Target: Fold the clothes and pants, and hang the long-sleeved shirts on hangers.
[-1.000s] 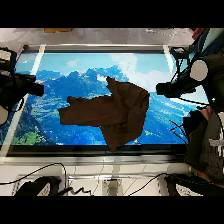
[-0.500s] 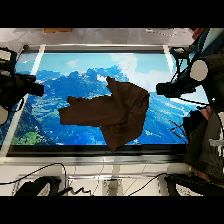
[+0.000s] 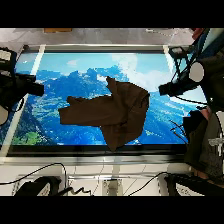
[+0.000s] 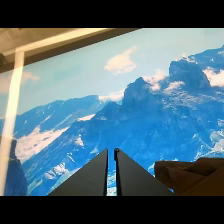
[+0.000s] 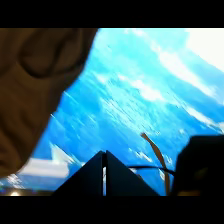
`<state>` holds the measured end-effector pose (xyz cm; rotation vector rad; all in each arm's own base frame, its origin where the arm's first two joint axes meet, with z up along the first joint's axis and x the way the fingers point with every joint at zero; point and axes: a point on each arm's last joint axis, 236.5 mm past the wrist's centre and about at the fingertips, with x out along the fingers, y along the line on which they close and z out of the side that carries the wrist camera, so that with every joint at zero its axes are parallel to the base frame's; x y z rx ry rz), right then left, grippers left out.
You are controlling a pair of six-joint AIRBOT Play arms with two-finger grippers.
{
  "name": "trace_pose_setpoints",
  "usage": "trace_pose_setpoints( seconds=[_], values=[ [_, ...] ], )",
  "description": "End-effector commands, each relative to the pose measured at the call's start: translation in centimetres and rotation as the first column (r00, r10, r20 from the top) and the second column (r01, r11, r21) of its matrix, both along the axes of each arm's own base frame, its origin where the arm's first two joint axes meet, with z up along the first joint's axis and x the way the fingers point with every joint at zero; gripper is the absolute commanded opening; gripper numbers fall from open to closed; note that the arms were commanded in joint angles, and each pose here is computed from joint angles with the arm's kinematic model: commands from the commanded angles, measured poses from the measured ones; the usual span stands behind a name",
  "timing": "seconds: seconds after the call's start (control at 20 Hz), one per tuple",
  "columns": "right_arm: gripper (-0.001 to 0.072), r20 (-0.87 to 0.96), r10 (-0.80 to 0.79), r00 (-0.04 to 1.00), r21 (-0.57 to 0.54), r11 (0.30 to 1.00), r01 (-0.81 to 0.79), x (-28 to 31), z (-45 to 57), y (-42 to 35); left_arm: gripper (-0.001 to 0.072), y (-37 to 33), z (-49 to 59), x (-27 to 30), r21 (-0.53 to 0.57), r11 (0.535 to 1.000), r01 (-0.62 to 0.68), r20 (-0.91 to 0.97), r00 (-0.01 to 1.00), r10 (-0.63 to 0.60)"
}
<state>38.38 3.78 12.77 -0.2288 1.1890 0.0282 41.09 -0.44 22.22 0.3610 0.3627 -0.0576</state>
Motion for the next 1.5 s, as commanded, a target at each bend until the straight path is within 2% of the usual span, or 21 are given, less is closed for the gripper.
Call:
trace_pose_setpoints(
  seconds=[0.0,0.1,0.2,0.3,0.35,0.45,0.65,0.8,1.1,1.2,1.25,1.4,1.45],
  values=[
    [0.0016,-0.108,0.121,0.987,0.125,0.986,-0.107,-2.7,-5.2,-0.2,0.0063,0.1,0.0,0.0,0.000,1.000,-0.001,0.001,1.000,0.001],
    [0.0016,-0.126,0.141,0.982,0.340,0.936,-0.091,-5.9,-8.7,1.9,0.0063,0.1,0.0,0.0,0.000,1.000,-0.001,0.001,1.000,0.001],
    [0.0016,-0.140,0.137,0.981,0.519,0.853,-0.045,-9.4,-11.8,4.3,0.0063,0.1,0.0,0.0,0.000,1.000,-0.001,0.001,1.000,0.001],
    [0.0018,-0.186,0.085,0.979,0.610,0.791,0.047,-11.8,-14.9,6.1,0.0064,0.1,0.0,0.0,0.000,1.000,-0.001,0.001,1.000,0.001],
    [0.0050,-0.202,0.043,0.979,0.631,0.770,0.096,-12.3,-16.5,6.5,0.0063,0.0,0.0,0.0,0.000,1.000,-0.001,0.001,1.000,0.001],
    [0.0481,-0.233,-0.096,0.968,0.644,0.730,0.227,-11.9,-19.5,6.3,0.0064,0.0,0.0,0.0,0.000,1.000,-0.001,0.000,1.000,0.001],
    [0.0484,-0.302,-0.232,0.925,0.659,0.650,0.378,-10.3,-22.7,6.2,0.0064,-0.6,0.0,0.0,-0.054,0.999,0.009,-0.002,1.000,-0.009],
    [0.0441,-0.312,-0.165,0.936,0.692,0.635,0.342,-10.1,-24.5,7.4,0.0063,-1.7,0.0,-0.1,-0.140,0.990,0.025,-0.004,1.000,-0.026],
    [0.0431,-0.333,-0.092,0.938,0.755,0.571,0.324,-8.7,-25.6,9.4,0.0064,-3.6,-1.4,-0.8,-0.266,0.963,0.042,-0.071,0.996,-0.063],
    [0.0362,-0.317,-0.072,0.946,0.758,0.580,0.299,-8.3,-25.7,9.4,0.0067,-3.9,-3.2,-1.2,-0.264,0.964,0.037,-0.142,0.987,-0.076],
    [0.0362,-0.294,-0.053,0.954,0.762,0.590,0.268,-8.2,-25.6,9.4,0.0101,-4.0,-4.4,-1.4,-0.262,0.965,0.030,-0.191,0.978,-0.082],
    [0.0333,-0.265,0.019,0.964,0.776,0.597,0.201,-8.8,-25.2,9.9,0.0291,-3.8,-8.0,-1.4,-0.284,0.958,-0.022,-0.314,0.947,-0.071],
    [0.0331,-0.269,0.035,0.962,0.782,0.592,0.197,-9.1,-25.1,10.2,0.0303,-3.6,-9.1,-1.1,-0.308,0.949,-0.060,-0.348,0.936,-0.054]
  ],
)
